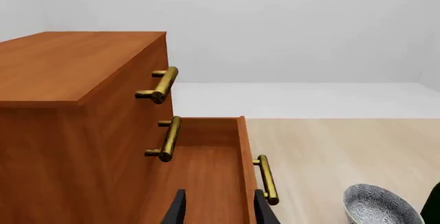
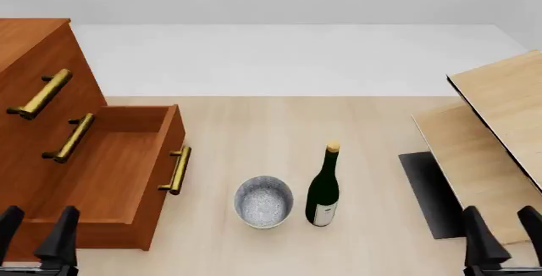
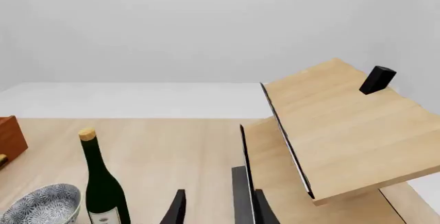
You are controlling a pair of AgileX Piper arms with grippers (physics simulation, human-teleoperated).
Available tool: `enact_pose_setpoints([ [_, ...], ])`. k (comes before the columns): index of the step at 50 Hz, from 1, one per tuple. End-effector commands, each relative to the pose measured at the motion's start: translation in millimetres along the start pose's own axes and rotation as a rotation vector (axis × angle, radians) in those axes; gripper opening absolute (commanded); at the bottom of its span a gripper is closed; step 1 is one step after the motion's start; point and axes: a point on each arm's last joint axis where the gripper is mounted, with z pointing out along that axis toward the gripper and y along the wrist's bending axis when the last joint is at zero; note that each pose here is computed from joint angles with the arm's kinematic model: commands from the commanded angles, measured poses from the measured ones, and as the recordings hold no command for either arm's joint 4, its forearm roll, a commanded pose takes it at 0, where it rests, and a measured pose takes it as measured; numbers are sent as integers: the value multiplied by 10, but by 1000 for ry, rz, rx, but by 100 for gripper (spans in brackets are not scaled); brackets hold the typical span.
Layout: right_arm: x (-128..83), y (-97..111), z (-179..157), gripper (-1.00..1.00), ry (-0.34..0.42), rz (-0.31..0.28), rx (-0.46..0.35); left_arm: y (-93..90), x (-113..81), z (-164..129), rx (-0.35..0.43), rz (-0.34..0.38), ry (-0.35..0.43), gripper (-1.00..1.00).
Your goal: Put the wine bottle in the bottom drawer of the cabinet.
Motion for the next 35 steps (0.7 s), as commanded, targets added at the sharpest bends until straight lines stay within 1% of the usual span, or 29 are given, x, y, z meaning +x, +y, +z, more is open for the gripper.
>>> enact_pose_setpoints([
  [1,1,4,4,100,6,-12,-7,-2,-2,9,3,1,8,100],
  [2,0,4,6,100,6,-12,-6,-1,-3,11,2,0,7,100],
  [4,-1,2,10,100,7,-30,-3,-5,-4,8,9,-2,6,100],
  [6,-15,0,3,100,-4,-28,0,-2,-15,14,4,9,2,100],
  [8,-25,-1,2,100,-9,-24,2,6,-26,17,-11,-1,0,100],
  [12,-56,0,-3,100,-24,-32,-1,5,-67,33,-8,13,6,100],
  [13,-68,2,-4,100,-29,-37,-3,-1,-104,25,2,29,-1,100],
  [15,-63,4,-3,100,-26,-40,-7,2,-199,25,-4,44,-10,100],
  [17,-62,7,-3,100,-25,-49,-12,23,-326,40,-39,-15,-15,100],
  [18,-67,7,-3,100,-26,-50,-12,22,-353,43,-38,-8,-13,100],
  [20,-80,7,-6,100,-28,-53,-12,5,-424,0,-11,61,-26,100],
  [21,-83,8,-7,100,-30,-60,-13,14,-438,28,-25,77,-4,100],
  [22,-99,7,-5,100,-32,-59,-13,19,-457,73,-31,59,18,100],
  [23,-106,7,-6,100,-34,-58,-12,13,-540,40,-23,47,-4,100],
  [31,-100,15,-5,100,-33,-77,-26,10,-895,92,-17,72,-11,100],
  [33,-105,17,-3,100,-35,-82,-29,20,-984,136,-33,34,-4,100],
  [35,-106,18,-4,100,-34,-85,-31,24,-1064,185,-36,48,-4,100],
])
